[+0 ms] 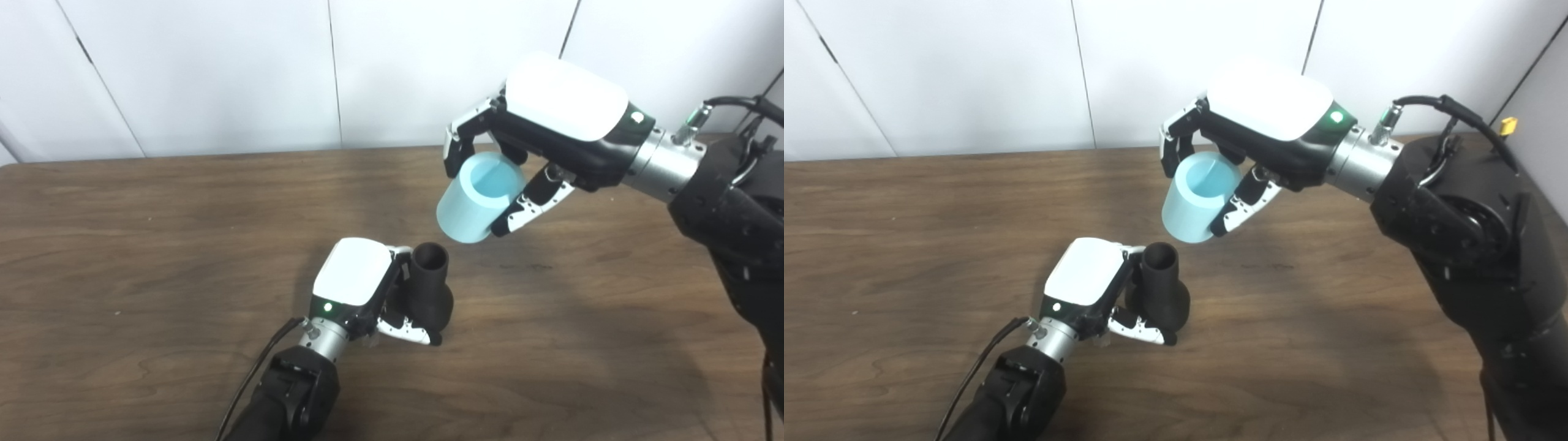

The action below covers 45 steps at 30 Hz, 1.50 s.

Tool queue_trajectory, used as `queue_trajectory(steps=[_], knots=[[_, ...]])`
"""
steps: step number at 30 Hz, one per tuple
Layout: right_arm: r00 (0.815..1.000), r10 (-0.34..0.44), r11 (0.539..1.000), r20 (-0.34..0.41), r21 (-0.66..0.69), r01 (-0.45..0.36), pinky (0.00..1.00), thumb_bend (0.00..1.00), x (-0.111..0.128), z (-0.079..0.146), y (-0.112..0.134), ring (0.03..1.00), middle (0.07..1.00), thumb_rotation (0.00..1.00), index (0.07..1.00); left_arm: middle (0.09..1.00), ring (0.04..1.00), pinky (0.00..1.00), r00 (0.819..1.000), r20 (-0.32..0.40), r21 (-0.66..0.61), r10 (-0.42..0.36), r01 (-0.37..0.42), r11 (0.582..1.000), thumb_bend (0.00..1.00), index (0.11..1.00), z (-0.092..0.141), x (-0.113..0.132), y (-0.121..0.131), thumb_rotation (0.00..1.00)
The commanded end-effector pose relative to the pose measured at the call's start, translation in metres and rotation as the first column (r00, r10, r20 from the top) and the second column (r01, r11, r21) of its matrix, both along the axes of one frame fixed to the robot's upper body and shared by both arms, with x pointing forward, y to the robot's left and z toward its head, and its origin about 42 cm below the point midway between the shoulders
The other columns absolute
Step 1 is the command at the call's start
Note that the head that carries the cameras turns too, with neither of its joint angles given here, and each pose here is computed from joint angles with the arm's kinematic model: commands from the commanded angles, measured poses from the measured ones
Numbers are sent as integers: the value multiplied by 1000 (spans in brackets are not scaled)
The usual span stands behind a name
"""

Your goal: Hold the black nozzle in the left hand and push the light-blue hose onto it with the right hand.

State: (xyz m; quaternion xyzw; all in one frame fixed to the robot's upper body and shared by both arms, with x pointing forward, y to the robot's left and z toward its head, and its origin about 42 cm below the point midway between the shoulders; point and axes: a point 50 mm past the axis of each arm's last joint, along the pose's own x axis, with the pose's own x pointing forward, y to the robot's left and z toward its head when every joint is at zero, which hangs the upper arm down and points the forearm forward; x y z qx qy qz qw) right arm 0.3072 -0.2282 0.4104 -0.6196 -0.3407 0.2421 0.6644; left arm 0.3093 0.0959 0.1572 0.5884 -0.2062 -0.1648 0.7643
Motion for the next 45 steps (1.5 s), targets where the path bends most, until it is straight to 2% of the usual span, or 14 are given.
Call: queue_trajectory(steps=[1, 3, 15, 19, 21, 23, 28, 29, 30, 31, 33, 37, 45], knots=[[997, 15, 1000, 79, 16, -16, 100, 530, -5, 20, 0, 166, 469, 0, 481, 493, 561, 471, 999, 40, 2, -5, 5, 1000, 524, 483, 12, 4, -3, 0], [997, 20, 1000, 79, 14, -21, 114, 531, -6, 20, 1, 186, 470, 0, 481, 493, 562, 473, 999, 40, 4, -4, 4, 1000, 524, 482, 12, 4, -3, 0], [999, 32, 999, 44, 39, -34, 86, 532, -8, 22, 1, 135, 469, 0, 481, 496, 557, 469, 999, 45, 3, -7, 7, 1000, 524, 482, 11, 4, -2, 0], [1000, 16, 999, 3, 37, -16, 118, 531, -8, 19, 3, 190, 469, 0, 481, 498, 560, 472, 999, 44, 4, -7, 7, 1000, 524, 481, 12, 4, -2, 0], [1000, 11, 999, -1, 36, -11, 155, 524, -7, 18, 4, 242, 415, 0, 500, 499, 563, 475, 999, 47, 9, -7, 7, 1000, 524, 481, 12, 4, -3, 0], [1000, 11, 999, -13, 41, -10, 184, 523, -4, 16, 5, 279, 406, 0, 508, 498, 560, 473, 999, 49, 7, -7, 7, 1000, 524, 481, 12, 4, -3, 0], [1000, 24, 999, 12, 41, -24, 225, 524, 0, 11, 5, 302, 414, 0, 512, 501, 565, 480, 999, 43, 2, -7, 7, 1000, 523, 480, 14, 4, -3, 0], [1000, 18, 999, 24, 39, -19, 217, 524, 1, 9, 5, 272, 408, 0, 509, 500, 564, 479, 999, 43, 2, -7, 7, 1000, 523, 480, 14, 4, -3, 0], [1000, 11, 999, 21, 41, -12, 179, 529, 2, 8, 5, 218, 444, 0, 491, 500, 564, 476, 999, 45, 2, -7, 7, 1000, 523, 480, 14, 4, -3, 0], [1000, 6, 999, 11, 44, -7, 178, 531, 2, 7, 5, 210, 457, 0, 485, 501, 563, 474, 999, 45, 2, -7, 7, 1000, 523, 480, 14, 4, -3, 0], [1000, -5, 999, -17, 46, 6, 215, 526, 1, 6, 7, 252, 412, 0, 500, 502, 562, 473, 999, 45, 2, -7, 7, 1000, 523, 480, 14, 4, -3, 0], [1000, -3, 999, -27, 48, 4, 231, 525, 1, 3, 9, 270, 410, 0, 509, 503, 558, 468, 999, 49, 0, -9, 9, 1000, 523, 479, 15, 4, -3, 0], [996, 2, 999, -88, 38, 1, 299, 512, 3, -1, 14, 357, 484, 0, 531, 492, 557, 465, 999, 45, 7, -7, 7, 1000, 524, 483, 17, 4, -3, 0]])
